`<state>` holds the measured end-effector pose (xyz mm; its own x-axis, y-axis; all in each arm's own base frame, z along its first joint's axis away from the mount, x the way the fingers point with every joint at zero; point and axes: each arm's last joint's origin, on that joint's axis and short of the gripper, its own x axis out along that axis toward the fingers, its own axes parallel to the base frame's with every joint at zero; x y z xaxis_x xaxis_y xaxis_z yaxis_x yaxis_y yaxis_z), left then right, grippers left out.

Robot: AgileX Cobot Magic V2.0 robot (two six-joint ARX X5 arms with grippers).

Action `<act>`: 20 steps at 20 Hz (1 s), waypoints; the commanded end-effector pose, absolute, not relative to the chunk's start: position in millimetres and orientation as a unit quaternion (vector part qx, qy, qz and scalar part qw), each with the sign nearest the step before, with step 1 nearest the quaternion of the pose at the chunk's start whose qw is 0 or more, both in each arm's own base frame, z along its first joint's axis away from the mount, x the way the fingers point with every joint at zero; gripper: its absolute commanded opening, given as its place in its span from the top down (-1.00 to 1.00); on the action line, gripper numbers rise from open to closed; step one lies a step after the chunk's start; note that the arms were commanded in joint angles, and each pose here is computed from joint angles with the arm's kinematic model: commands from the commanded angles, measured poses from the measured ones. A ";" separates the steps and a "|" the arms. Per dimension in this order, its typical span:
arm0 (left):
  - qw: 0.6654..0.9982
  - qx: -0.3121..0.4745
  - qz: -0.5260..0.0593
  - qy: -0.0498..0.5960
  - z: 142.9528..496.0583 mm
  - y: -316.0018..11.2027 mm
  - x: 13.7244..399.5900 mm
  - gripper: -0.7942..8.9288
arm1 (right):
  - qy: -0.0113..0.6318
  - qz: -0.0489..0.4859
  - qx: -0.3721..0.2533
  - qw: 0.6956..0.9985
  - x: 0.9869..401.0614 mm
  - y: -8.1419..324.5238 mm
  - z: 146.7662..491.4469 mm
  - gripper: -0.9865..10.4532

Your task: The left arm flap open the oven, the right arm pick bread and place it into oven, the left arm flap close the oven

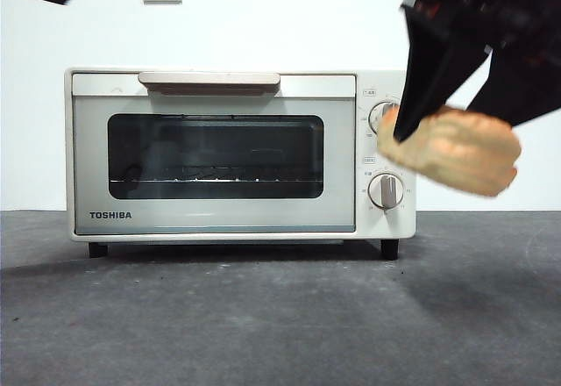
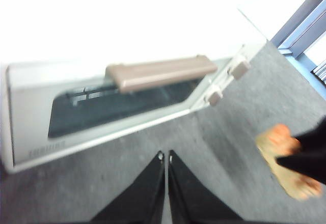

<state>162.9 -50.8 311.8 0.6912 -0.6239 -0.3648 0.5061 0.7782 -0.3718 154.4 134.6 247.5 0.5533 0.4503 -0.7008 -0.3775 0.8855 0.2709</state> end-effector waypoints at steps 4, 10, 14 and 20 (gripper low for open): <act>0.915 -0.112 -0.311 0.230 321.9 -76.0 203.5 0.80 | 0.383 0.256 0.053 0.886 140.7 125.6 266.3 0.46; 0.916 -0.087 -0.315 0.232 319.0 -104.3 240.6 0.80 | 0.377 0.268 0.055 0.885 134.5 120.8 276.2 0.46; 0.917 -0.062 -0.306 0.248 309.3 -117.7 257.7 0.80 | 0.368 0.273 0.052 0.887 134.8 121.0 281.9 0.46; 0.917 -0.031 -0.293 0.270 291.8 -126.8 269.2 0.80 | 0.363 0.276 0.050 0.889 134.5 120.9 288.5 0.45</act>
<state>265.0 -123.7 296.3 0.6914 -0.5629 -0.4529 0.5165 0.8234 -0.2351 135.0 118.7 282.1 0.5797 0.5099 -0.6356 -0.4298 0.8540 0.2931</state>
